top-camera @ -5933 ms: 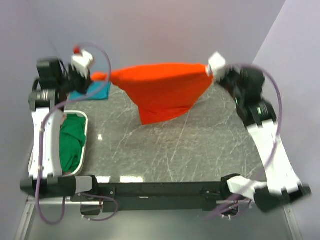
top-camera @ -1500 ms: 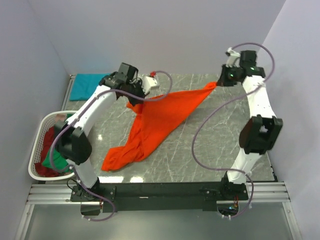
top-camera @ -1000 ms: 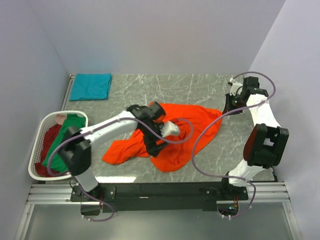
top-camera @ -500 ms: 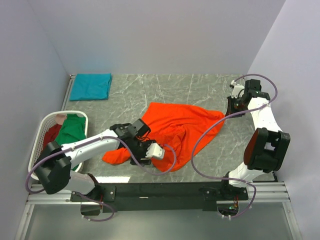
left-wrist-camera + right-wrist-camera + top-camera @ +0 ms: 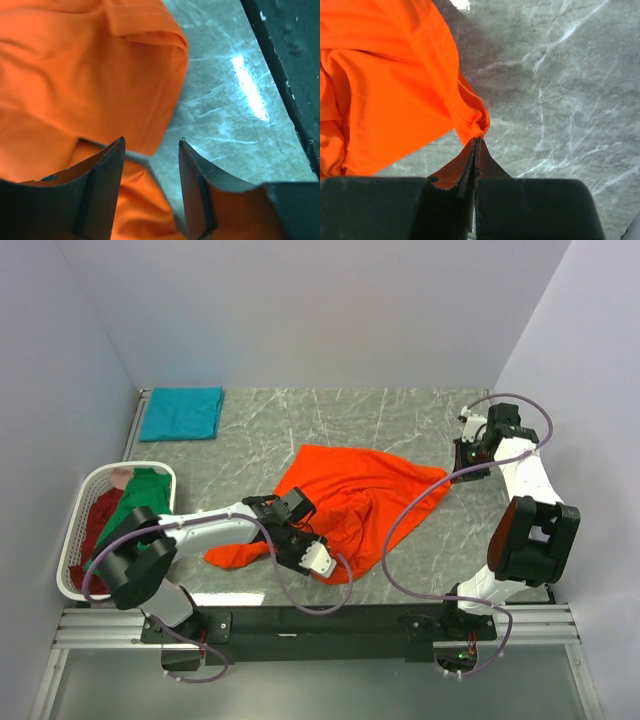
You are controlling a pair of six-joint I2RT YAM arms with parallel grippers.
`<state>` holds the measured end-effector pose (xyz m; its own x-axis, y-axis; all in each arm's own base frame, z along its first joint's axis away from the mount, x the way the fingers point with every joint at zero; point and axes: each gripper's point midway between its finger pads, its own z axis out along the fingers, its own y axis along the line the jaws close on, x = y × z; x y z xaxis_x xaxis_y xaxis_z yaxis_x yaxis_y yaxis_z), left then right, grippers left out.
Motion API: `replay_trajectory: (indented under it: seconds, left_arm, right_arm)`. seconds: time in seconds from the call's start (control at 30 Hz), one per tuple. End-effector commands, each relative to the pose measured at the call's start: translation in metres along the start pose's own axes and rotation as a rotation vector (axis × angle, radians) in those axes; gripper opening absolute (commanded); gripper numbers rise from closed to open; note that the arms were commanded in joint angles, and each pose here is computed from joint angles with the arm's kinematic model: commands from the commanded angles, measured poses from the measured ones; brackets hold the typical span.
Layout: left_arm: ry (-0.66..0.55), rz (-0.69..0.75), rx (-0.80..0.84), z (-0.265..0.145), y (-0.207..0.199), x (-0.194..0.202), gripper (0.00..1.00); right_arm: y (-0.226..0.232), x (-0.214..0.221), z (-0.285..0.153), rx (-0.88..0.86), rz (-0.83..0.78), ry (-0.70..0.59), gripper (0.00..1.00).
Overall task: Fold and stack the t-shirts
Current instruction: Flatten the tshirt out
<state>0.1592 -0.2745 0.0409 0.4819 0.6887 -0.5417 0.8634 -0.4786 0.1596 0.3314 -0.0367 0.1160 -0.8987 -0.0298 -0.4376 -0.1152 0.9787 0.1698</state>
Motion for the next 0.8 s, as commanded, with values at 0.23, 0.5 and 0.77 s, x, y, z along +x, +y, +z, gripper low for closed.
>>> replay_trajectory:
  seconds: [0.23,0.5,0.77]
  left_arm:
    - [0.163,-0.033,0.113,0.023,-0.008,0.038,0.35]
    - [0.122,-0.263,0.152,-0.051,-0.023,0.028,0.01]
    - [0.123,-0.657,0.048,-0.168,-0.017,0.083,0.01]
  right_arm:
    - [-0.006,0.007,-0.02,0.058,-0.044,-0.021,0.0]
    - [0.003,0.031,-0.034,0.048,-0.114,0.01,0.0]
    - [0.09,0.085,-0.041,-0.224,-0.238,0.088,0.2]
